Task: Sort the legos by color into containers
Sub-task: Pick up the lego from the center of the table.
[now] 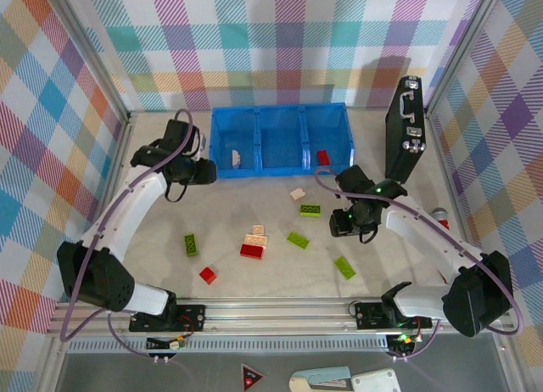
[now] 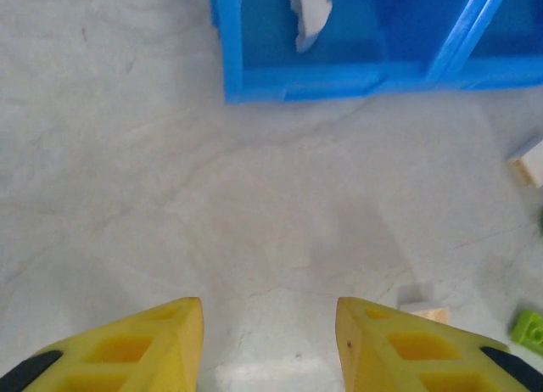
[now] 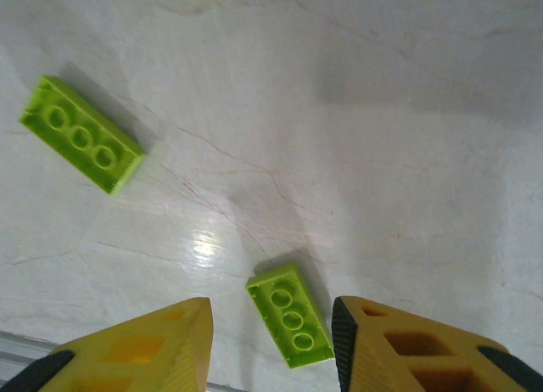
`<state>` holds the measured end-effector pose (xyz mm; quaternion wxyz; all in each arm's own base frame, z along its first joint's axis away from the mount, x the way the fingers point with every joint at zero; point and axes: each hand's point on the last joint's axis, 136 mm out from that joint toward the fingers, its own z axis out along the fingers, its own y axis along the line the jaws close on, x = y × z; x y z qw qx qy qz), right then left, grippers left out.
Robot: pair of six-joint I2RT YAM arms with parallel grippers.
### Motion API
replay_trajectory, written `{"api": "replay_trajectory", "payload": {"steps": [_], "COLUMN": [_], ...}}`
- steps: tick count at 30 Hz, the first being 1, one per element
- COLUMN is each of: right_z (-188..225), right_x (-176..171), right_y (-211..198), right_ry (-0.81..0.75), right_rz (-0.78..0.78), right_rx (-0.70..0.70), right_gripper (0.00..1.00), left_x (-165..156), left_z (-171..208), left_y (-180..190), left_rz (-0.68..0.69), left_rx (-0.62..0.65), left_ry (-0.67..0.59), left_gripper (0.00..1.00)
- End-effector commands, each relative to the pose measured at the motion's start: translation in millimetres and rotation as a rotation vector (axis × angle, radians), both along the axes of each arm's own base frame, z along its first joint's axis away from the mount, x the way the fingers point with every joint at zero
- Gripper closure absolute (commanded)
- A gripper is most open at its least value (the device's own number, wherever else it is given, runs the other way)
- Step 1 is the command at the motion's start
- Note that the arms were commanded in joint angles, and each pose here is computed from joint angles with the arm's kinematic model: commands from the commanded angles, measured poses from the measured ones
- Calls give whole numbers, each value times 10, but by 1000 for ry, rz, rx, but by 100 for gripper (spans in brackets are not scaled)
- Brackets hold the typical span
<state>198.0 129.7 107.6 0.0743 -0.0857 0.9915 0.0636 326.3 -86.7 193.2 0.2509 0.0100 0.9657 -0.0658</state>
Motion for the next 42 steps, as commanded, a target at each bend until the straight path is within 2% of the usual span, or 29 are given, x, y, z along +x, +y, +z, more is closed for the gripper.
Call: {"api": "replay_trajectory", "payload": {"steps": [1, 10, 20, 25, 29, 36, 42], "right_z": [-71, -303, -446, -406, -382, -419, -436], "right_x": [-58, -128, -46, 147, 357, 712, 954], "right_y": [-26, 47, 155, 363, 550, 727, 819], "right_ry": [27, 86, 85, 49, 27, 21, -16], "right_rz": [-25, -129, -143, -141, -135, -182, -202], "right_rx": [-39, -10, -18, 27, 47, 2, -16], "right_gripper": [57, 58, 57, 50, 48, 45, 40], "left_x": [-37, -49, -44, -55, -58, -60, -56], "left_z": [-76, -137, -170, -167, -188, -213, -216], "left_y": [84, 90, 90, 101, 103, 101, 106], "left_rz": [-7, -16, -16, -13, -16, -20, -21], "left_rx": [30, 31, 35, 39, 43, 46, 52], "left_ry": [-27, -57, -44, -44, -34, -22, -19], "left_gripper": [55, 53, 51, 51, 51, 50, 49]}}
